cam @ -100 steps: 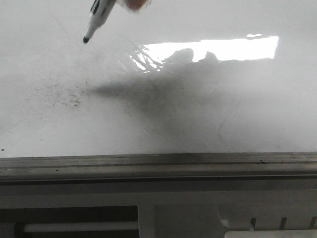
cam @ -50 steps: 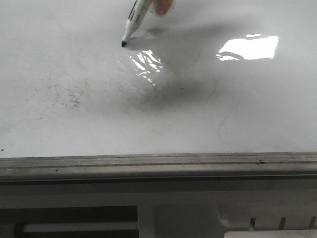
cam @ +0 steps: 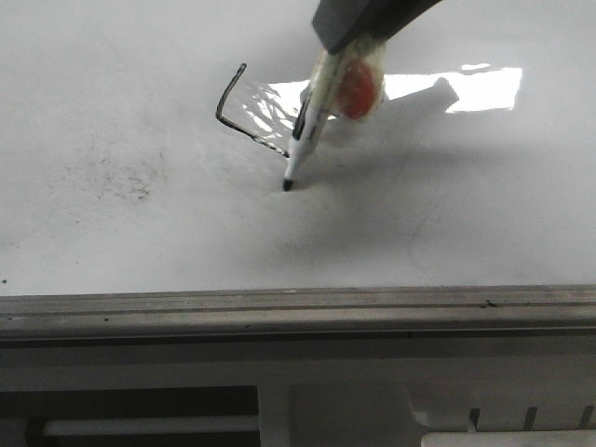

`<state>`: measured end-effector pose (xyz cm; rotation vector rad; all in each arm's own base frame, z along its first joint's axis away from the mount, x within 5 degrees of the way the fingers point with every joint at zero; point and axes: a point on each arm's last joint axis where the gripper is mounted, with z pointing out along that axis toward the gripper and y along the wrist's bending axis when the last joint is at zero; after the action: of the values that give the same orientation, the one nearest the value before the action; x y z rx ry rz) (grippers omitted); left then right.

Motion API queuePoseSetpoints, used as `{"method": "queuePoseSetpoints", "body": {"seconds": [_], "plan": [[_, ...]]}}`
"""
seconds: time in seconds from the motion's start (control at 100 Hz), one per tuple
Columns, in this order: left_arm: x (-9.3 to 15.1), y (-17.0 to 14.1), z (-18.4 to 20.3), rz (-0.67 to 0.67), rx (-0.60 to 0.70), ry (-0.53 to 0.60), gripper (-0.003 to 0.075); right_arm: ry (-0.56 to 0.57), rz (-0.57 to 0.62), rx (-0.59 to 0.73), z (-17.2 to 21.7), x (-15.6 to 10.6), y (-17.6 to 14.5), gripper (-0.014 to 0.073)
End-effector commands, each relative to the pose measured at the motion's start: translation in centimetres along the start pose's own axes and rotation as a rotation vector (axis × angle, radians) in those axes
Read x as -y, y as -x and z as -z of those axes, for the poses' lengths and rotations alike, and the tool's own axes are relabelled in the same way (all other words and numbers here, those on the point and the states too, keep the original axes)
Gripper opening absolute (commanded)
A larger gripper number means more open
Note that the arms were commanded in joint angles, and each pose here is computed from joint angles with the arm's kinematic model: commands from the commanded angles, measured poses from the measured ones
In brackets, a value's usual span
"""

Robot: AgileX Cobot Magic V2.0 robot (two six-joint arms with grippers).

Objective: Write number 8 on whiteboard

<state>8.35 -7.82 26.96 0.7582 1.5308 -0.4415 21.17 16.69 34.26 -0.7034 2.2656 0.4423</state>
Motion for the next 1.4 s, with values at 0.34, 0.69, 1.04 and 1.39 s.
{"method": "queuePoseSetpoints", "body": {"seconds": [0.34, 0.69, 1.04, 1.39], "plan": [[0.0, 1.6, 0.0, 0.02, 0.092, -0.015, 0.0315, -0.089, 0.039, 0.36, 2.9, 1.5, 4.3, -0.0063], [0.0, 1.6, 0.0, 0.016, 0.094, -0.016, 0.0315, 0.008, 0.106, 0.364, 4.5, -1.7, 3.8, -0.0063], [0.9, 1.4, -3.9, -0.011, 0.112, -0.107, 0.0315, 0.12, 0.193, 0.226, 3.5, -5.3, 2.0, -0.0063], [1.7, 1.9, -8.1, -0.057, 0.123, -0.195, 0.0315, 0.159, 0.165, 0.191, 2.7, -6.0, 1.8, -0.0063]]}}
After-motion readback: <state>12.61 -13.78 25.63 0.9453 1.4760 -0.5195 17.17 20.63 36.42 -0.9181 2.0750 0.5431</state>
